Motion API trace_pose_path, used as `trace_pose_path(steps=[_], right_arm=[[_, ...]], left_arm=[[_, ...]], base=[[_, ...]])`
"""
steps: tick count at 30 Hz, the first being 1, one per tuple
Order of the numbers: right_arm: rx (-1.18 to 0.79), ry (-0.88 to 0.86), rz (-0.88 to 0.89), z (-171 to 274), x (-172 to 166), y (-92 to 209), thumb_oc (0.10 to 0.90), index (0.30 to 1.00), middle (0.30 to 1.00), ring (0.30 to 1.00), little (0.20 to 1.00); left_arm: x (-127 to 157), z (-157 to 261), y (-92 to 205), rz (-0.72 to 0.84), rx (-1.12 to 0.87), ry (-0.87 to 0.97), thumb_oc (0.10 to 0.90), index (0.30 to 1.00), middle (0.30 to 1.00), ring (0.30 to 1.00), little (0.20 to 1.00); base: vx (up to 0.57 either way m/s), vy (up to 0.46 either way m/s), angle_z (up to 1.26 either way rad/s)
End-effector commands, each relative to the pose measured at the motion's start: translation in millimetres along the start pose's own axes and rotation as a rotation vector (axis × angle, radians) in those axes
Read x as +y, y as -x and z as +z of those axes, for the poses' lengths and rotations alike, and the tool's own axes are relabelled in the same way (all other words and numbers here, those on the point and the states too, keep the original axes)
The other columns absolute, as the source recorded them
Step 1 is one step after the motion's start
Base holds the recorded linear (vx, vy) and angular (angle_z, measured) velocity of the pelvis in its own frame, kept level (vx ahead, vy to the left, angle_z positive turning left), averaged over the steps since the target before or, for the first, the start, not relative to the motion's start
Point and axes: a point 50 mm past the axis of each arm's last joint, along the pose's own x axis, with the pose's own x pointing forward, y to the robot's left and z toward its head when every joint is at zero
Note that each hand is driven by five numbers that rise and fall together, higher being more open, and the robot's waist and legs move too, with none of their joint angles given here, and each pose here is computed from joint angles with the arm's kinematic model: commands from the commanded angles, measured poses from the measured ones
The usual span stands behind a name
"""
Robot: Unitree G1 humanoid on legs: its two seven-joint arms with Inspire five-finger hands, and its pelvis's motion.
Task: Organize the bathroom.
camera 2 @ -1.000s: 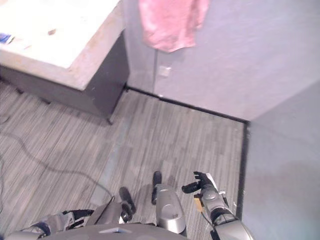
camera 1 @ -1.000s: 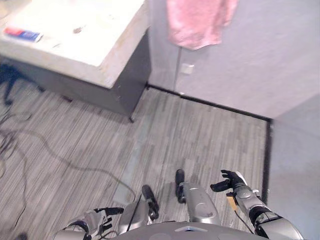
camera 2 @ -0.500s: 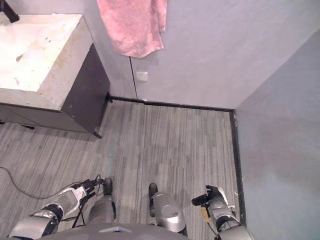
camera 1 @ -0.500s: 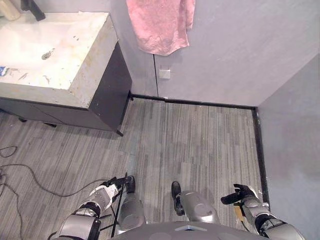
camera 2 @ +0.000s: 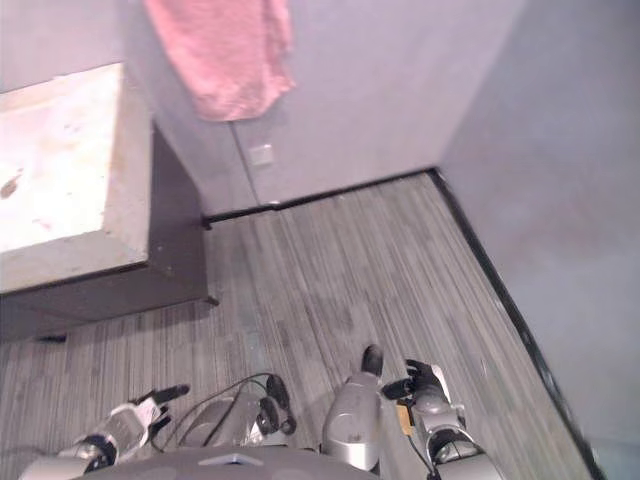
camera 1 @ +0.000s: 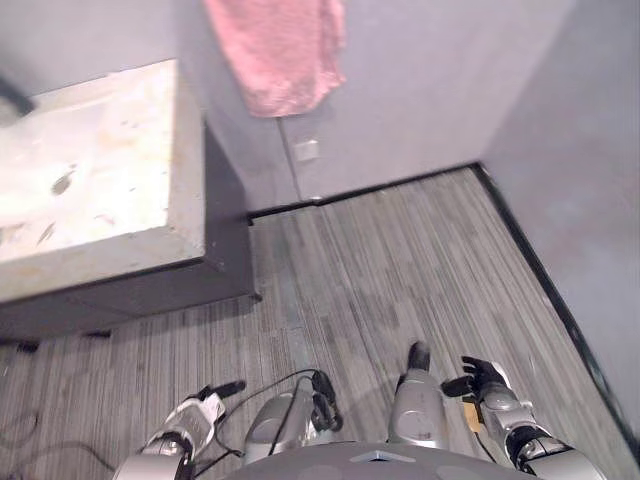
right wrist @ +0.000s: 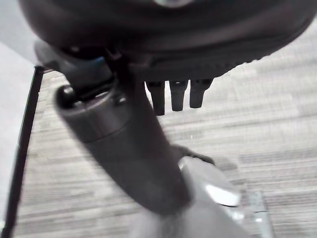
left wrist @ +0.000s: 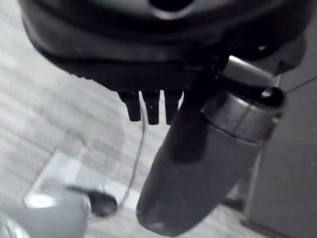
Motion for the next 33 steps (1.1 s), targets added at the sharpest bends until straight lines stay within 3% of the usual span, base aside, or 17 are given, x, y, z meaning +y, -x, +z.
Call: trace_pose_path(steps=[1,9,26,33], right_arm=[[-0.054,0.099,-0.015,8.3,-9.6,-1.8,0.8,0.9,0.9,0.9,0.9],[-0.009,0.128,-0.04,-7.5,-14.4,-0.8,0.8,0.9,0.9,0.9,0.9],[-0.032,0.087,0.017,-3.2,-0.9,0.4,0.8,0.9,0.9,0.9,0.9],[0.004,-0.017,0.036,-5.6,-2.2,-0.5,0.8,0.9,0.9,0.9,0.9]], left_arm=[[24.6,29.7,1.2,0.083,-0.075,-0.037,0.8,0.9,0.9,0.9,0.9],[1.7,23.6,1.5,0.021,-0.046,-0.038,0.8,0.9,0.9,0.9,0.9],[18.2,7.4,-0.8,0.044,-0.027,-0.04,0.8,0.9,0.9,0.9,0.9],[3.0,0.5,-1.0,-0.005,-0.003,-0.123,0.8,0.9,0.9,0.9,0.9]], base=[[0.03,0.004,-0.17],[0.0,-0.048,0.41],[0.01,-0.055,0.03],[0.03,0.268,0.12]])
